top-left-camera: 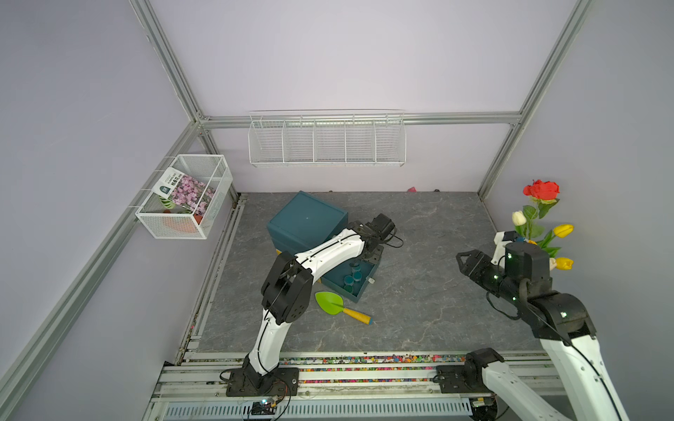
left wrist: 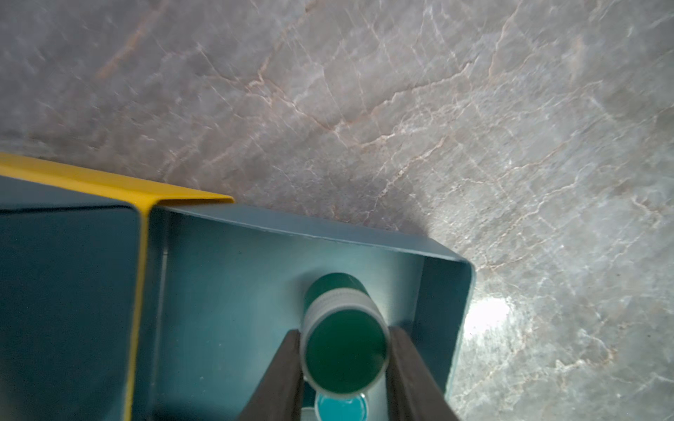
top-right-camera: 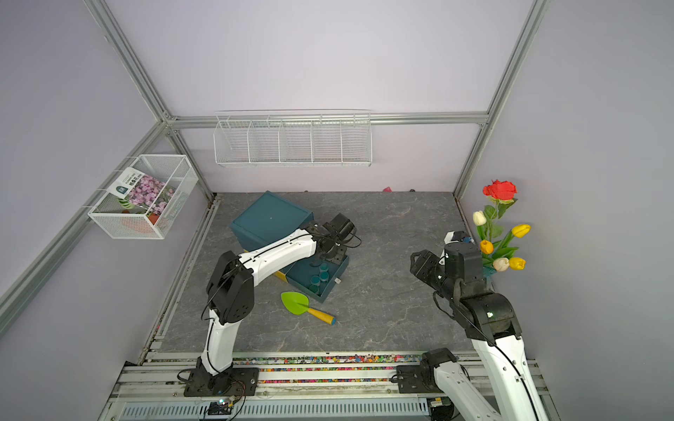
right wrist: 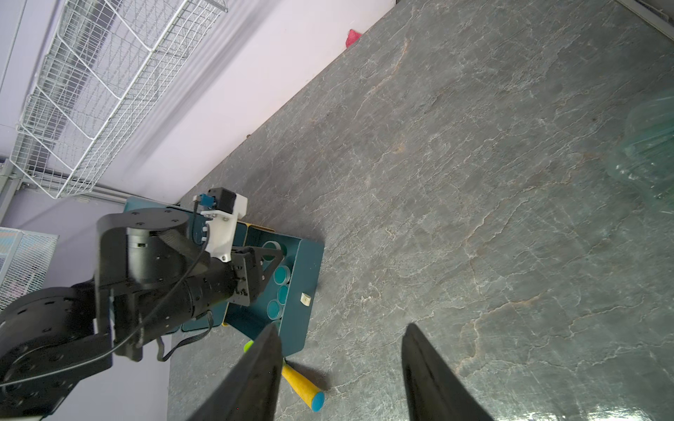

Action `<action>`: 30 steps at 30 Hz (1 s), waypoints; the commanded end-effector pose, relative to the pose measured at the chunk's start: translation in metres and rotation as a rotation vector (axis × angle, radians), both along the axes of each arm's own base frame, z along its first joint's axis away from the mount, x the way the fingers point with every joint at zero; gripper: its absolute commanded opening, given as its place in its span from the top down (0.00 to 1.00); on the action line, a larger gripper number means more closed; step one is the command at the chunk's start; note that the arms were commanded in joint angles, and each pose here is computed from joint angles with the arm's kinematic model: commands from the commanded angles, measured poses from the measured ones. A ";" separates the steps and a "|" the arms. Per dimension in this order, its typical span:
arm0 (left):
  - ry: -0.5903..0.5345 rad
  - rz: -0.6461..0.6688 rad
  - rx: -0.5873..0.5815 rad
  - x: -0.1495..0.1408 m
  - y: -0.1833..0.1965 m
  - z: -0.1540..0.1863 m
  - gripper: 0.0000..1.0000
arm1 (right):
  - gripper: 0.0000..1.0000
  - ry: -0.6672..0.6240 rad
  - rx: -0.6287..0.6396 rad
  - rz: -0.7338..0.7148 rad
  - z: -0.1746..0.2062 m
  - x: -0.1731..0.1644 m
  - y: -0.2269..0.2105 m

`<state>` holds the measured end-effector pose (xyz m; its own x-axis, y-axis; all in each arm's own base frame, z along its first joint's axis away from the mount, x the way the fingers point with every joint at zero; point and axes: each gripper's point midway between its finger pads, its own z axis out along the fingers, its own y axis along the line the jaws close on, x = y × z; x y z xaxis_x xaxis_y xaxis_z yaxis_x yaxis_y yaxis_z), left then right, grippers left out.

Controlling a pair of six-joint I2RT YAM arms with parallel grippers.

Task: Put the paint cans in the drawer according to color
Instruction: Place the paint can in the drawer, then close the drawer of the storage box.

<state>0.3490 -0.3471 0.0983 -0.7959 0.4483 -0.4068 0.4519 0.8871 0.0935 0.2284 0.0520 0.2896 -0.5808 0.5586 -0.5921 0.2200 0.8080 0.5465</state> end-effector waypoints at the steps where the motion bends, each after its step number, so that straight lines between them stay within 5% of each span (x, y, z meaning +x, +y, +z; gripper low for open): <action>1: 0.028 0.006 -0.025 -0.001 -0.005 -0.014 0.73 | 0.45 -0.011 0.008 -0.006 0.000 0.001 0.000; 15: 0.099 0.031 0.021 -0.016 0.009 -0.043 0.69 | 0.44 0.069 0.026 0.027 -0.021 0.008 0.009; 23: 0.103 0.033 0.023 -0.019 0.012 -0.041 0.47 | 0.43 0.123 0.057 0.049 -0.035 0.013 0.018; 30: 0.015 0.041 -0.031 -0.006 0.003 0.007 0.30 | 0.43 0.200 0.163 0.101 -0.060 0.022 0.039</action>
